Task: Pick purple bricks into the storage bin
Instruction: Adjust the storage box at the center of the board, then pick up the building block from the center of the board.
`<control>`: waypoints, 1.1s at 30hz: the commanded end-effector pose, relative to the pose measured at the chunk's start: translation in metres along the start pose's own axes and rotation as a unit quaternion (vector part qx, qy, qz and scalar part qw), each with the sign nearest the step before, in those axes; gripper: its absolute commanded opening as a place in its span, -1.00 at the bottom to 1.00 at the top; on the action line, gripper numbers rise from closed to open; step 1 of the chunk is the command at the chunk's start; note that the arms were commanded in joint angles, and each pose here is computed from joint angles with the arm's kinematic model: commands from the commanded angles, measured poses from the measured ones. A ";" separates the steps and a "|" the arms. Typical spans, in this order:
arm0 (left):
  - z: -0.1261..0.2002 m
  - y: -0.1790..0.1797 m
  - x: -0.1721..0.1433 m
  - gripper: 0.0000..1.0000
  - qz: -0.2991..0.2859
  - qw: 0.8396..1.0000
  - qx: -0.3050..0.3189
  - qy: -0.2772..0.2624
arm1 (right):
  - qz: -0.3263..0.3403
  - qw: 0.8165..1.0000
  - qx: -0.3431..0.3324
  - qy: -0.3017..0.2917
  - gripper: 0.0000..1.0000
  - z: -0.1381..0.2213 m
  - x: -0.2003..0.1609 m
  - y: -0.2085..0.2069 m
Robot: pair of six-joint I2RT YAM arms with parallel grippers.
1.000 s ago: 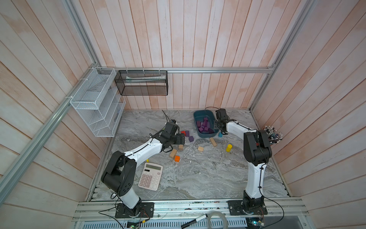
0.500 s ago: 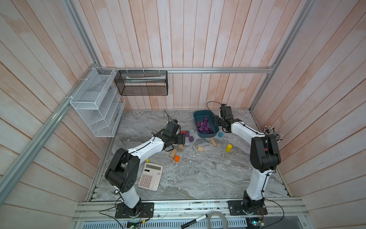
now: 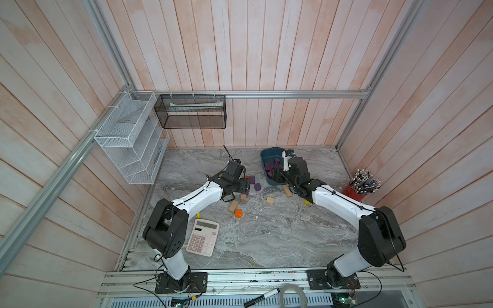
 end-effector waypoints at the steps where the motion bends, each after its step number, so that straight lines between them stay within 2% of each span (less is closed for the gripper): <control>1: 0.037 0.015 0.000 0.70 0.013 0.999 0.038 -0.006 | 0.004 1.000 -0.008 0.014 0.25 -0.003 -0.007 0.015; 8: 0.072 0.028 -0.004 0.71 0.023 0.998 0.045 0.038 | 0.017 0.998 0.000 0.054 0.24 -0.019 -0.028 0.032; 12: 0.072 0.025 -0.007 0.72 0.027 0.998 -0.016 0.059 | 0.028 0.997 0.004 0.072 0.24 -0.031 -0.037 0.037; 14: 0.078 0.025 -0.003 0.72 0.031 0.998 -0.037 0.045 | 0.032 0.996 0.004 0.079 0.24 -0.037 -0.041 0.039; 17: 0.093 0.030 0.004 0.72 0.034 0.999 -0.037 0.019 | 0.039 0.995 0.001 0.092 0.23 -0.045 -0.045 0.042; 21: 0.099 0.044 -0.001 0.72 0.041 0.998 -0.032 0.018 | 0.046 0.993 -0.004 0.109 0.23 -0.055 -0.049 0.047; 26: 0.105 0.048 -0.011 0.76 0.042 0.996 -0.083 -0.011 | 0.051 0.991 -0.014 0.123 0.22 -0.065 -0.055 0.048; 33: 0.124 0.048 -0.008 0.82 0.030 0.987 -0.148 -0.047 | 0.059 0.989 -0.029 0.135 0.21 -0.077 -0.063 0.049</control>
Point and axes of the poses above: each gripper's point midway between its finger pads, its own z axis back along the fingers, its own y axis along the line the jaws close on, x = y × z, the point moved 5 cm from there along z, back along the fingers, and after that the axes turned 3 degrees about z, right-handed, at the moved point
